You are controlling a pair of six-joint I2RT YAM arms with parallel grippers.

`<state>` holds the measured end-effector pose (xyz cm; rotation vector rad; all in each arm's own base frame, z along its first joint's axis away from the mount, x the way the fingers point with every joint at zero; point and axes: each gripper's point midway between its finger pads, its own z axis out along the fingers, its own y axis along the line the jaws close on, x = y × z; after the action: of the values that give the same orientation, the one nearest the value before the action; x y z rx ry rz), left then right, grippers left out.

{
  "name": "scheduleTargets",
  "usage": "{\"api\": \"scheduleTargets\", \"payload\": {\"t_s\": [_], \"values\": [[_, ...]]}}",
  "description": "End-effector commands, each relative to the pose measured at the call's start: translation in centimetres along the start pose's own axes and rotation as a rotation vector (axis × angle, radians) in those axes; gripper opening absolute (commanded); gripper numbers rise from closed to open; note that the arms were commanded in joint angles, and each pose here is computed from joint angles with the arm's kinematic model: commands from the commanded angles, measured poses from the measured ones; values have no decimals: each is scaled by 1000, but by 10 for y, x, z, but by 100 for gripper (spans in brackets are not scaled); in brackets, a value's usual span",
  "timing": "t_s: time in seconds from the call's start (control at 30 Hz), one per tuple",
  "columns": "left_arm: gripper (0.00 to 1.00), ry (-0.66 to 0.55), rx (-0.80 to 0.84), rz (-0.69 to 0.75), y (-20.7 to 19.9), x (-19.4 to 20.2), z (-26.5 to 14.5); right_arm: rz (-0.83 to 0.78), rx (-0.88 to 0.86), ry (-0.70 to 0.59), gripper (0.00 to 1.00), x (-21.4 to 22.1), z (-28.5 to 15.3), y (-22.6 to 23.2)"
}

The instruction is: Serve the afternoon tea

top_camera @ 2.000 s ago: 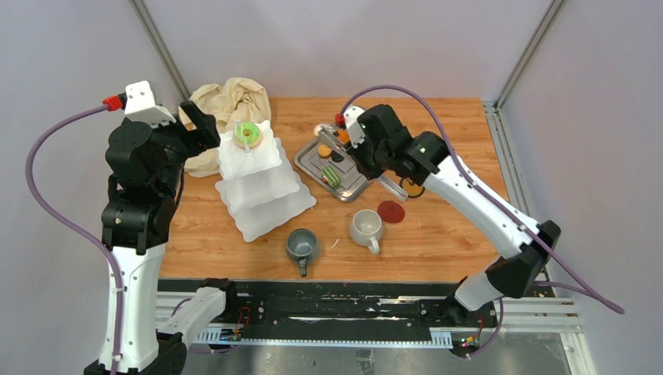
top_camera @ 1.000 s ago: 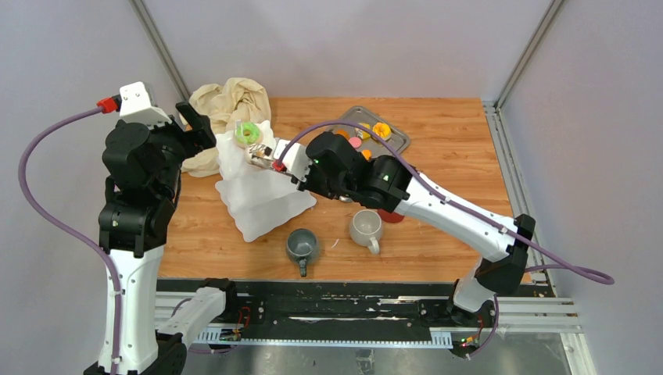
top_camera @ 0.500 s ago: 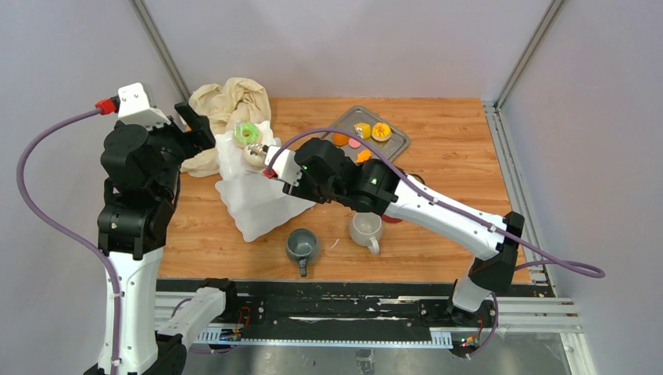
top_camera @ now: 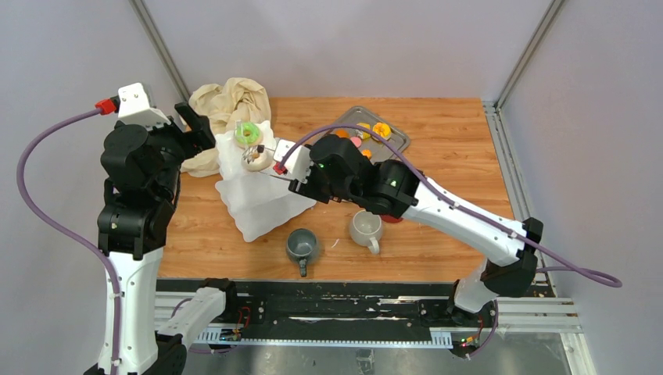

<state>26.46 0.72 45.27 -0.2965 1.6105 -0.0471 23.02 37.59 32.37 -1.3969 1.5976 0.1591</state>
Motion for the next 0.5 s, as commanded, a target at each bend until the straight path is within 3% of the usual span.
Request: {"api": "scheduleTargets", "payload": {"t_s": [0.0, 0.27, 0.47], "values": [[87, -17, 12, 2, -2, -3, -1, 93, -12, -155, 51, -27, -31, -7], [87, 24, 32, 2, -8, 7, 7, 338, -39, -263, 51, -13, -62, -35], [87, 63, 34, 4, -9, 14, 11, 617, 57, -155, 47, 68, -64, -73]]}}
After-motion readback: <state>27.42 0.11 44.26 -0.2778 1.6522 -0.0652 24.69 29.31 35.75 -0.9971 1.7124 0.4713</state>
